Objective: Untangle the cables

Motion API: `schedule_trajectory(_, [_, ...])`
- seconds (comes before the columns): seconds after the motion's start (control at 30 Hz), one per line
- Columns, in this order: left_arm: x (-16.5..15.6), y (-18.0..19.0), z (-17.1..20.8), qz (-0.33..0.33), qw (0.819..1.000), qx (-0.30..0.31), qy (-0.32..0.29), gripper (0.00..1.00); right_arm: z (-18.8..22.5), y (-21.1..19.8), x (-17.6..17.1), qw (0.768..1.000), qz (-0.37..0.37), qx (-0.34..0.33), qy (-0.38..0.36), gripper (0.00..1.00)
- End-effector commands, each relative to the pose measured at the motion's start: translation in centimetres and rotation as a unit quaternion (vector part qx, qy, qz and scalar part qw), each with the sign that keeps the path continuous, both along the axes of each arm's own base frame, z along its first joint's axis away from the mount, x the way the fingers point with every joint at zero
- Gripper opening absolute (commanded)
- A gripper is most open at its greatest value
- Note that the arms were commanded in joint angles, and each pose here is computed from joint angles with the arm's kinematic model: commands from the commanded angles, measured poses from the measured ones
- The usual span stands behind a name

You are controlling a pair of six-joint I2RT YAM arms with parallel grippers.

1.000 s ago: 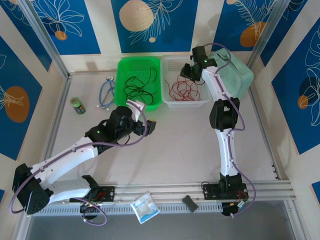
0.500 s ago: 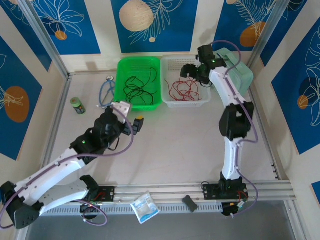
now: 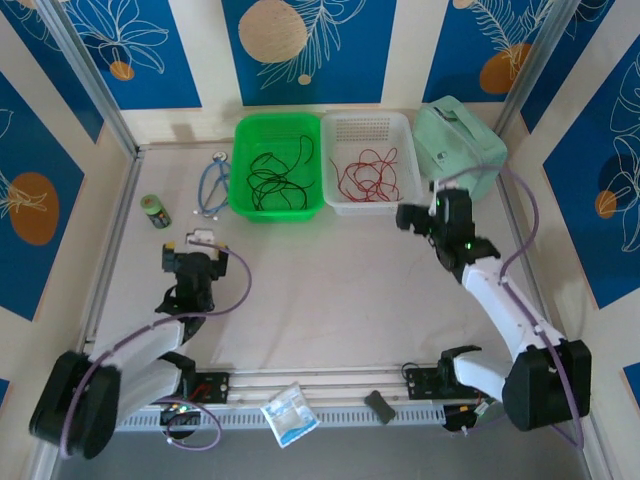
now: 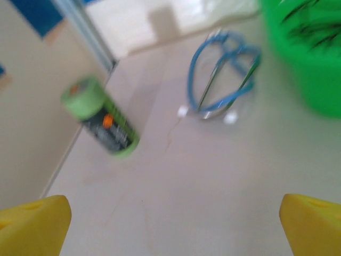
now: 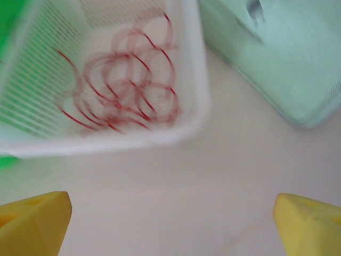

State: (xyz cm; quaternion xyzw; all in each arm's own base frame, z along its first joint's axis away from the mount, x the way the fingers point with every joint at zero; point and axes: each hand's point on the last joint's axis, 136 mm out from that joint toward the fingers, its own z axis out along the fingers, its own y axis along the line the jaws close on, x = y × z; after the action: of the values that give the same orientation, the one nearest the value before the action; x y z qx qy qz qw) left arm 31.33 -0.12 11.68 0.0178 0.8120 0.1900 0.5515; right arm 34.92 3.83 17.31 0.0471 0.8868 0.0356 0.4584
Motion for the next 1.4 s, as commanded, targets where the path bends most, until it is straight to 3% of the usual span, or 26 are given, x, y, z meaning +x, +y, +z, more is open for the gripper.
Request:
schedule_trajectory(0.0, [2.3,0.5,2.2,-0.02,0.992,-0.063,-0.105,1.0,-1.6,-1.8,0.5,0.997,-0.009,-0.029,-0.07,0.96])
schedule_trajectory(0.1, [3.8,0.1,1.7,-0.051,0.987,-0.088,-0.12,1.0,-4.1,-2.1,0.0,0.995,0.004,-0.027,-0.1,0.96])
schedule_trajectory(0.13, [4.7,-0.5,0.7,-0.081,0.985,-0.113,-0.103,1.0,-4.6,-2.4,0.1,0.994,0.001,-0.015,-0.108,0.96])
schedule_trajectory(0.23, [6.8,-1.1,-1.5,-0.102,0.984,-0.116,-0.087,1.0,-5.0,-2.3,0.8,0.991,0.014,-0.009,-0.131,0.95])
schedule_trajectory(0.27, [6.5,-1.5,-2.2,-0.114,0.984,-0.129,-0.046,1.0,-4.6,-1.8,1.2,0.988,0.033,-0.015,-0.149,0.95])
schedule_trajectory(0.43, [7.8,-3.6,-2.4,-0.183,0.973,-0.141,-0.009,1.0,-6.3,-0.2,3.5,0.978,0.097,0.016,-0.182,0.93])
schedule_trajectory(0.53, [8.3,-2.6,-2.5,-0.152,0.978,-0.142,-0.01,1.0,-7.5,0.5,4.1,0.985,0.121,0.029,-0.121,0.92])
schedule_trajectory(0.6, [8.3,-2.5,-2.5,-0.147,0.979,-0.141,-0.008,1.0,-7.6,-0.4,4.4,0.984,0.109,0.056,-0.127,0.99])
schedule_trajectory(1.37, [8.4,-2.6,-2.6,-0.15,0.979,-0.14,-0.007,1.0,-7.8,-0.4,4.6,0.988,0.097,0.034,-0.115,0.99])
